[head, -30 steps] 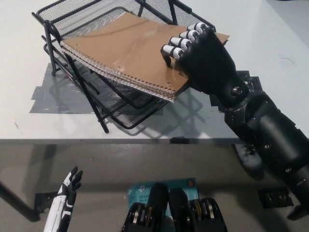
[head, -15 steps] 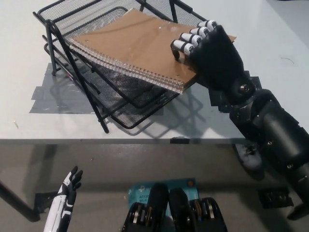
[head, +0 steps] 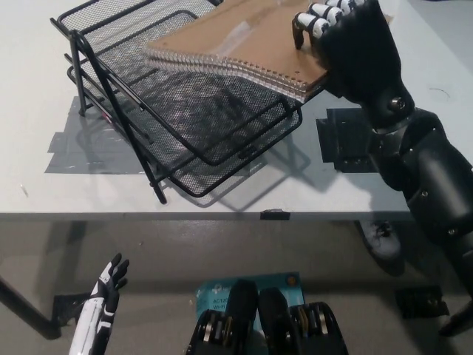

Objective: A person hands a notebook to the robot and the robot grabs it with its right hand and places it in the file tray kept in the centre of the desk infront of it.

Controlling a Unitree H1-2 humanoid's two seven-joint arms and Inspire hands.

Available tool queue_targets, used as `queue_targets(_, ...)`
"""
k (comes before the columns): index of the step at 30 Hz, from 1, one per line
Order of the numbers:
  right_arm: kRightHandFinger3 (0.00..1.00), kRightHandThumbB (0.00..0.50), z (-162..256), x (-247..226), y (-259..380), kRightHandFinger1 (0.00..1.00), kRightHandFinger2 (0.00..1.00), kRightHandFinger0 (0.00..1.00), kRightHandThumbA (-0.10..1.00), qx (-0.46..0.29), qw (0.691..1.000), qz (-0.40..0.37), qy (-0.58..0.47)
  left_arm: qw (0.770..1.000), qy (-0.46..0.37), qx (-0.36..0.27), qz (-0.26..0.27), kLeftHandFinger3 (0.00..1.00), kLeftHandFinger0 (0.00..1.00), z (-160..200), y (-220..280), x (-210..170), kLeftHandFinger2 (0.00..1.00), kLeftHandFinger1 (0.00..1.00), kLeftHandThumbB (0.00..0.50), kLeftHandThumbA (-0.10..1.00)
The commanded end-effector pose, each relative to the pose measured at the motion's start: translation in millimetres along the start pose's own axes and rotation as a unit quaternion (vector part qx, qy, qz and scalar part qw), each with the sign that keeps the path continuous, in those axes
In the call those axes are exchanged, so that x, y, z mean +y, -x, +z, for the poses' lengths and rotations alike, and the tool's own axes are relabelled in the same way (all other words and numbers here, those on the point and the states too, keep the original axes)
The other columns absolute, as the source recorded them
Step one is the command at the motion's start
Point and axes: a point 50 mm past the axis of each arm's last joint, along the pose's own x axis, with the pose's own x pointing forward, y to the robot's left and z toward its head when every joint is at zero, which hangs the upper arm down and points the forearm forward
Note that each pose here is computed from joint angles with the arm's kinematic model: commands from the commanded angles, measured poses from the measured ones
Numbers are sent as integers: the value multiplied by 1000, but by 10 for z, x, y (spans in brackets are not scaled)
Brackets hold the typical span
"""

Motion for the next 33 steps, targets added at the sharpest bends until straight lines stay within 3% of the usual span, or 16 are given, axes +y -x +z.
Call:
queue_targets(1, 320, 0, -84, -232, -483, 0, 16, 0, 433, 21, 995, -98, 3, 1000, -6, -21, 2, 1000, 971, 73, -7, 31, 1000, 1000, 370, 1000)
queue_targets(2, 486, 0, -74, -228, -481, 0, 3, 0, 430, 22, 995, -97, 2, 1000, -10, -21, 1, 1000, 965, 72, -3, 33, 1000, 1000, 372, 1000)
queue_targets(3, 432, 0, -62, -215, -484, 0, 0, 0, 444, 25, 995, -95, 1, 1000, -13, -22, 1, 1000, 964, 72, -5, 34, 1000, 1000, 371, 1000)
queue_targets(5, 116, 0, -18, -146, -475, 0, 0, 0, 506, 37, 996, -87, -1, 1000, -6, -22, 1, 1000, 969, 71, -1, 29, 1000, 1000, 380, 1000)
queue_targets(7, 6, 0, 12, -107, -473, 0, 0, 0, 545, 39, 995, -88, 3, 1000, -3, -24, 1, 1000, 966, 71, -5, 12, 1000, 1000, 385, 1000)
queue_targets(16, 22, 0, 199, 97, -529, 0, 135, 0, 618, 49, 995, -83, -2, 999, -14, -29, -1, 1000, 927, 108, -16, 1, 1000, 1000, 314, 1000)
queue_targets(18, 26, 0, 250, 142, -573, 0, 99, 0, 560, 44, 995, -94, -7, 999, -9, -32, 0, 1000, 933, 117, -30, 3, 1000, 1000, 317, 1000)
queue_targets(22, 0, 0, 310, 195, -634, 0, 51, 0, 565, 42, 994, -98, -8, 999, -7, -36, -3, 1000, 944, 132, -46, 7, 1000, 1000, 323, 1000)
queue_targets(23, 48, 0, 346, 224, -649, 0, 31, 0, 560, 40, 994, -98, -10, 999, -7, -37, -3, 1000, 942, 131, -44, 13, 1000, 1000, 340, 1000)
queue_targets(26, 40, 0, 400, 275, -667, 0, 0, 0, 515, 38, 995, -94, -12, 999, -10, -35, -3, 1000, 933, 142, -44, 20, 1000, 1000, 345, 1000)
queue_targets(29, 1, 0, 437, 309, -678, 0, 0, 0, 507, 41, 995, -86, -12, 999, -16, -36, -3, 1000, 911, 152, -45, 21, 1000, 1000, 348, 1000)
queue_targets(33, 36, 0, 563, 316, -728, 0, 79, 0, 372, 44, 996, -76, -21, 999, -24, -41, -6, 1000, 915, 172, -47, 14, 1000, 1000, 342, 1000)
